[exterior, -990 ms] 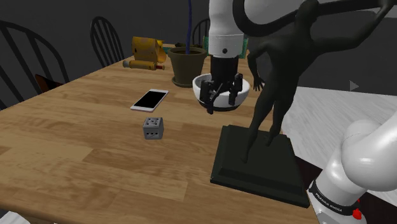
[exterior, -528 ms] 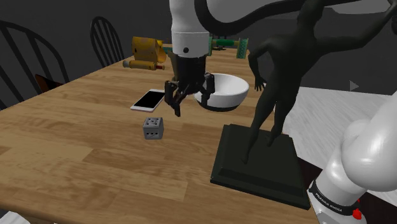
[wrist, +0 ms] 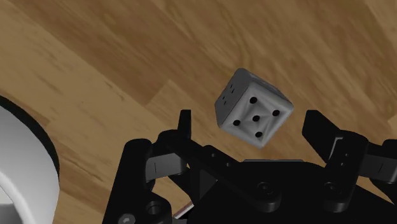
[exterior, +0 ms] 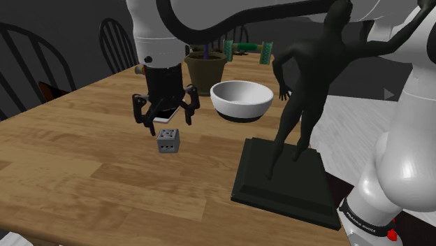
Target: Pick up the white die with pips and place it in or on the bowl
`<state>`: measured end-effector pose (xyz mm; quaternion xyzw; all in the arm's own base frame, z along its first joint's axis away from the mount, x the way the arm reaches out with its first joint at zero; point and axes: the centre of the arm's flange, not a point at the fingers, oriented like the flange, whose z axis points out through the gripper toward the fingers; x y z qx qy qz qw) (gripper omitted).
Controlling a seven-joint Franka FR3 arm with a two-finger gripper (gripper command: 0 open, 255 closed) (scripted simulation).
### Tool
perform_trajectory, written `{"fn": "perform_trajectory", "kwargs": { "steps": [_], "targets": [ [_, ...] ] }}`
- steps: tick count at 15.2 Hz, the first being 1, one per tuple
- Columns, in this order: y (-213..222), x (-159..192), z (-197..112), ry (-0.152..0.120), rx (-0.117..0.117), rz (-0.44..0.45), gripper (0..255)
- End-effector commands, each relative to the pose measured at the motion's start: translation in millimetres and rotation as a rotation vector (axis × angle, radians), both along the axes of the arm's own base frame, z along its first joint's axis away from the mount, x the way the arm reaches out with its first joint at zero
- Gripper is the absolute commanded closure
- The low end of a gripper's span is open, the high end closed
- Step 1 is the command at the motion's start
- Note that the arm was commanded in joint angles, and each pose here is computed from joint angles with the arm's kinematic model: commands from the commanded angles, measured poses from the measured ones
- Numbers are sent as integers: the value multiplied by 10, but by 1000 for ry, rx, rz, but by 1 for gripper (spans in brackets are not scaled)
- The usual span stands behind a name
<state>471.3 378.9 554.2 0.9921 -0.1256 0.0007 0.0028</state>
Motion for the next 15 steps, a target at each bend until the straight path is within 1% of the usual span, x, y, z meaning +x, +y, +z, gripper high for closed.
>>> {"fn": "perform_trajectory", "kwargs": {
  "steps": [1, 8, 15],
  "targets": [
    [86, 86, -42, -4, -2, -7, 0],
    [84, 87, -389, -4, -2, -7, 0],
    [84, 87, -389, -4, -2, -7, 0]
  ]
}}
